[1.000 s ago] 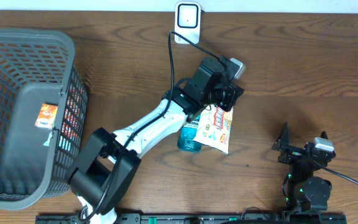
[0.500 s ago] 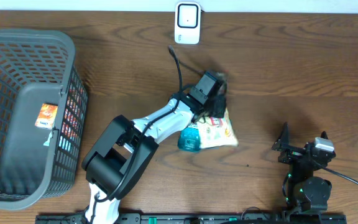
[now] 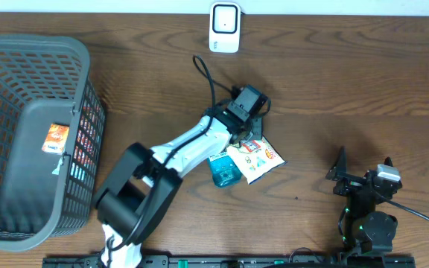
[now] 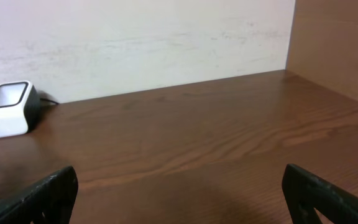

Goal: Scan the item barcode

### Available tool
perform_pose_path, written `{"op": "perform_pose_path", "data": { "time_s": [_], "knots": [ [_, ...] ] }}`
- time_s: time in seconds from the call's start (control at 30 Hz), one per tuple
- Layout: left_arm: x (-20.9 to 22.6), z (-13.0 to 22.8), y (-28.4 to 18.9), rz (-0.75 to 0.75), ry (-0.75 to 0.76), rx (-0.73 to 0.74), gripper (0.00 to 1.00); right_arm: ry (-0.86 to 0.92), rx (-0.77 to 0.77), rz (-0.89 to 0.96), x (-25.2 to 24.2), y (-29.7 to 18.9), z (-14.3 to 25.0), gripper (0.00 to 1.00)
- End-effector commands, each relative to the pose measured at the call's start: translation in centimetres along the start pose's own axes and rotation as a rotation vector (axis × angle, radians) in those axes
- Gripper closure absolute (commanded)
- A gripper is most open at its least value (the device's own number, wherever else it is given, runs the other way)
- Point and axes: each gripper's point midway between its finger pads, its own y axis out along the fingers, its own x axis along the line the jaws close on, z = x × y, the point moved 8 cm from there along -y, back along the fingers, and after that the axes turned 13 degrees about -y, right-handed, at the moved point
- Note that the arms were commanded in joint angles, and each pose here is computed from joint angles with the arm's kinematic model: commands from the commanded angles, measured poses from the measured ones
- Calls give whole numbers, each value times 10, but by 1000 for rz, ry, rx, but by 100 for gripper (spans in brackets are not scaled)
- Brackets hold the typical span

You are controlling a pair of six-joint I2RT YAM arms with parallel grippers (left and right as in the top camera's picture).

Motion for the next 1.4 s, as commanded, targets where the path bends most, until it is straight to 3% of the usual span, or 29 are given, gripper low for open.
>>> {"op": "perform_pose_path", "data": {
  "time_s": [0.0, 0.13, 0.27, 0.37, 0.57, 0.83, 1.03, 1.2, 1.37],
  "knots": [
    [-35, -40, -66, 113, 70, -196, 76, -10, 2, 7, -1, 0, 1, 1],
    [-32, -58, -97, 93, 42, -317, 76, -10, 3, 7, -1, 0, 1, 1],
    [-15, -62, -88, 16, 20, -305, 76, -10, 2, 7, -1, 0, 1, 1],
    [0, -56, -66, -51, 16, -232, 76, -10, 2, 7, -1, 0, 1, 1],
    [9, -22, -11, -4, 65, 72, 77, -10, 2, 7, -1, 0, 1, 1],
    [60, 23, 30, -267, 10, 327, 81, -10, 3, 7, -1, 0, 1, 1],
    [45, 5, 15, -215, 71, 279, 81, -10, 2, 7, -1, 0, 1, 1],
    [12, -24, -36, -129, 89, 185, 81, -10, 2, 7, -1, 0, 1, 1],
    [1, -30, -68, -79, 97, 131, 81, -10, 2, 7, -1, 0, 1, 1]
  ]
}}
